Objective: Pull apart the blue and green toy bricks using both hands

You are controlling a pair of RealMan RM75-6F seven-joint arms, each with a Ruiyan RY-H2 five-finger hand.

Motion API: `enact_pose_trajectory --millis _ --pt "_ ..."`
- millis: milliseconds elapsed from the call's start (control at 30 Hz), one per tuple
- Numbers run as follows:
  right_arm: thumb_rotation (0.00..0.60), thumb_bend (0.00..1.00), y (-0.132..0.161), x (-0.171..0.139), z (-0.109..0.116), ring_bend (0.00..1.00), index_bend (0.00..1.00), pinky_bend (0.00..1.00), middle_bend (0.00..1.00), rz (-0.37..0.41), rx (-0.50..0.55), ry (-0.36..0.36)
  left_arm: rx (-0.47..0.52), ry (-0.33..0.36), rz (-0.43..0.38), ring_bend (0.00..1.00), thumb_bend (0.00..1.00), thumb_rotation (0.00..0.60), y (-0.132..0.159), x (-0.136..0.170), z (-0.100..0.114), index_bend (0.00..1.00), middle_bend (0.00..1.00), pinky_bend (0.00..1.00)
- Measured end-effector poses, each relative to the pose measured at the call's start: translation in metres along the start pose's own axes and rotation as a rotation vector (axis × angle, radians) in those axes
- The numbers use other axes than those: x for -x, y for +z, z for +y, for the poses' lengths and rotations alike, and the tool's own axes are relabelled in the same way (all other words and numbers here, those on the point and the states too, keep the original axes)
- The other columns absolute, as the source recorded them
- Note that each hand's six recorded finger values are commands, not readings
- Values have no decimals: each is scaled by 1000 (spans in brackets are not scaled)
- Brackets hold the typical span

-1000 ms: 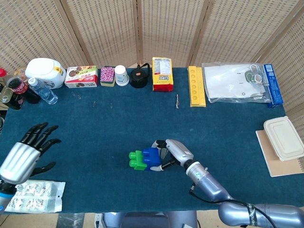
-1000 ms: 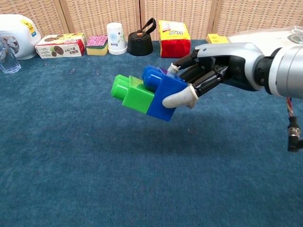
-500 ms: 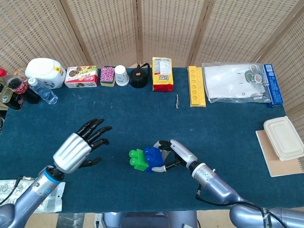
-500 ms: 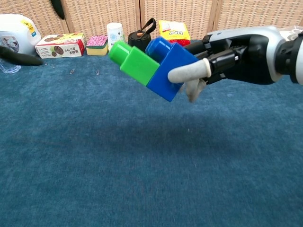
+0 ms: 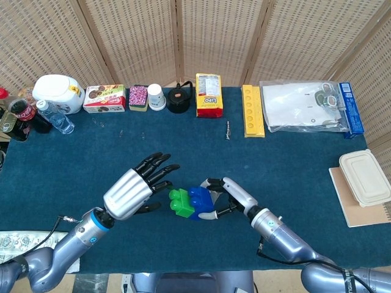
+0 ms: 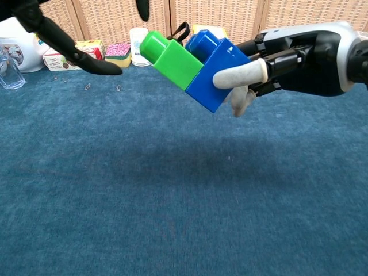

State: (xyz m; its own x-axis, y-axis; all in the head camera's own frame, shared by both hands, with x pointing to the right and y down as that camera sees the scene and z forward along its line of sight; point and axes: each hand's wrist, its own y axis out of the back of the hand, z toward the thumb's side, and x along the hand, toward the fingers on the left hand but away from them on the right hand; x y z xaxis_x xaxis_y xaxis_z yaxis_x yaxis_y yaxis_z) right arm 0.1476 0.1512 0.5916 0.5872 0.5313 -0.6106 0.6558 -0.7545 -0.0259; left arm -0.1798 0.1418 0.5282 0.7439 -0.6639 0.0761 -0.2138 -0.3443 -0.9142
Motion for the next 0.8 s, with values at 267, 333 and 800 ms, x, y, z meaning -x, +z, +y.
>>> enact_pose_trajectory --millis 267,333,800 --pt "500 130 4 -2 1 573 547 416 561 11 9 4 7 -24 -31 73 184 600 12 -19 -9 462 214 129" --pt "503 130 5 -3 2 573 547 416 561 14 13 3 10 -32 -34 73 189 600 14 -22 -11 463 214 129" --pt "504 130 1 -4 4 573 553 416 561 13 33 -3 18 -41 -63 73 232 600 26 -29 -25 616 214 129"
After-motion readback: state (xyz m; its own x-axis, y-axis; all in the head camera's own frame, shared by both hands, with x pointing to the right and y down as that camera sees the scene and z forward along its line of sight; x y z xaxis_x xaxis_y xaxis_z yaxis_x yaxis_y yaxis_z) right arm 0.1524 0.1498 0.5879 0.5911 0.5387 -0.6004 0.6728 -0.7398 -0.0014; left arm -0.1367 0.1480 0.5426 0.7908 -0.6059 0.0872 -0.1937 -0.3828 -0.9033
